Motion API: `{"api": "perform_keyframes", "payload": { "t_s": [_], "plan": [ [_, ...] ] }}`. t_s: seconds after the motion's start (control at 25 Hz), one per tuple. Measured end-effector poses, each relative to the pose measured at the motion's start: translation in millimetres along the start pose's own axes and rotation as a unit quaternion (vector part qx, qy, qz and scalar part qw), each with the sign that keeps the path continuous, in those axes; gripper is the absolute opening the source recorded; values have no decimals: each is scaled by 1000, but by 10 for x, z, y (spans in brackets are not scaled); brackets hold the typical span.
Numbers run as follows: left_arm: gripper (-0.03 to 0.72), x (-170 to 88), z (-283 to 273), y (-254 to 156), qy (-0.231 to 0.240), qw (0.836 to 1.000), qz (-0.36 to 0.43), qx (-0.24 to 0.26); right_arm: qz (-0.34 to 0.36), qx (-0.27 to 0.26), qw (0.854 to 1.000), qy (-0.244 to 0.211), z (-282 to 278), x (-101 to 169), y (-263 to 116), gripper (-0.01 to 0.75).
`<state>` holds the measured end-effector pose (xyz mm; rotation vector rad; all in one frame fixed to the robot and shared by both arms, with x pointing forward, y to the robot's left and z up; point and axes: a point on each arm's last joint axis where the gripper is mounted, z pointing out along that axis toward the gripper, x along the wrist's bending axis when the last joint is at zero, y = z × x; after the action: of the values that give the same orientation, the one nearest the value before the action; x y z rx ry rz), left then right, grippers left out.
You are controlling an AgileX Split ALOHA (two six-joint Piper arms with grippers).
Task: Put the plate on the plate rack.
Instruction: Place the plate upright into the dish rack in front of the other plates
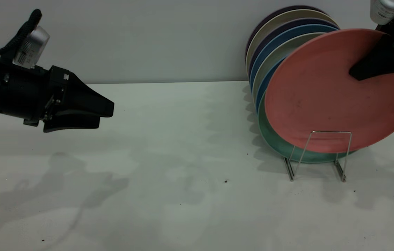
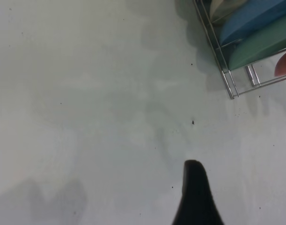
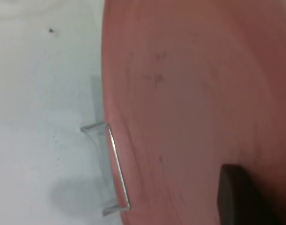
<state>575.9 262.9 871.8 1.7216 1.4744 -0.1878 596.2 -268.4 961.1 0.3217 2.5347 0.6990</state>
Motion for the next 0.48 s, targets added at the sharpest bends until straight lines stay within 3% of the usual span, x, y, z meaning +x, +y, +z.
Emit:
{"api": "perform_keyframes", "payload": {
  "t_s": [0.48],
  "plan": [
    [541,0,0,0,0,1000,-1,0,31,-19,999,1,18,1,24,137]
  ]
}}
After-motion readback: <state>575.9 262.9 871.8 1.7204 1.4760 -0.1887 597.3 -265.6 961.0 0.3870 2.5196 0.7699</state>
